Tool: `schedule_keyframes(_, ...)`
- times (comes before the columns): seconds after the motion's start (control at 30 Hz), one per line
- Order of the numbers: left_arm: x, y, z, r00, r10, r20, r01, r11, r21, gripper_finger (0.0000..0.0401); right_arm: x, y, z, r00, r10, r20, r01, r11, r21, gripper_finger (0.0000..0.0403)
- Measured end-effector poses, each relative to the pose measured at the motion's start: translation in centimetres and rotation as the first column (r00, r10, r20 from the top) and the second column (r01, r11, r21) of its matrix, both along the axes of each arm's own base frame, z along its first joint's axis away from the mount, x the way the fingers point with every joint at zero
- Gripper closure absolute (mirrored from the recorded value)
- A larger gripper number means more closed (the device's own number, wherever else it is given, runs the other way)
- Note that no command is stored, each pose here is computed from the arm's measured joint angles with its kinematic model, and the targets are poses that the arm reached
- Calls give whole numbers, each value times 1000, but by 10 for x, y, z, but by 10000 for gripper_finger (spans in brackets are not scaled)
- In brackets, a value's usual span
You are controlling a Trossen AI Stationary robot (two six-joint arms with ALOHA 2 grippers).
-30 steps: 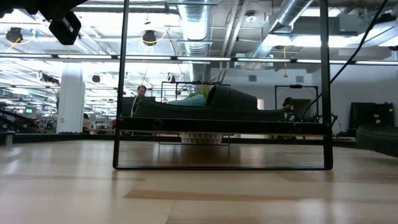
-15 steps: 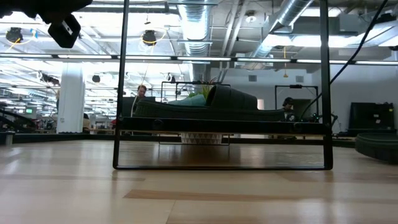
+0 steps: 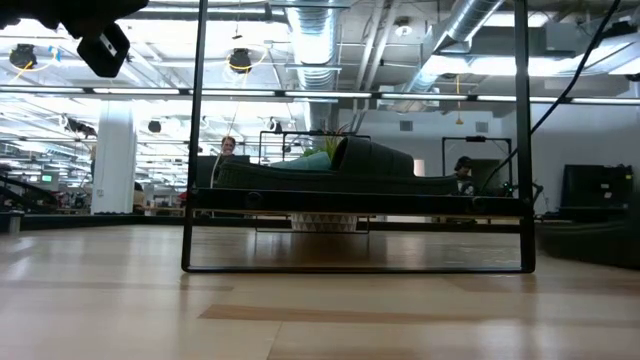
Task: Pick and place slides into the shelf
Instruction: Put the black slides on the shelf
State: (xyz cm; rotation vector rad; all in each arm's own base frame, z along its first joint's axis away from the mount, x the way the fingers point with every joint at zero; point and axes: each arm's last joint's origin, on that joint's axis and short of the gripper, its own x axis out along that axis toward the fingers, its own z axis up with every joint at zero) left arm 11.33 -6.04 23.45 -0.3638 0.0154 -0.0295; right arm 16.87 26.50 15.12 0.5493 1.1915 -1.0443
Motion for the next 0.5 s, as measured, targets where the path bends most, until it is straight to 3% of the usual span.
schedule_keyframes(0.33,0,0,0,1000,0,-1,0,1000,0,358,-12,-5,24,999,28,-34,-27,999,28,403)
schedule_keyframes(0.5,0,0,0,1000,0,0,0,1000,0,358,-22,-8,46,993,31,-113,-36,999,-35,402)
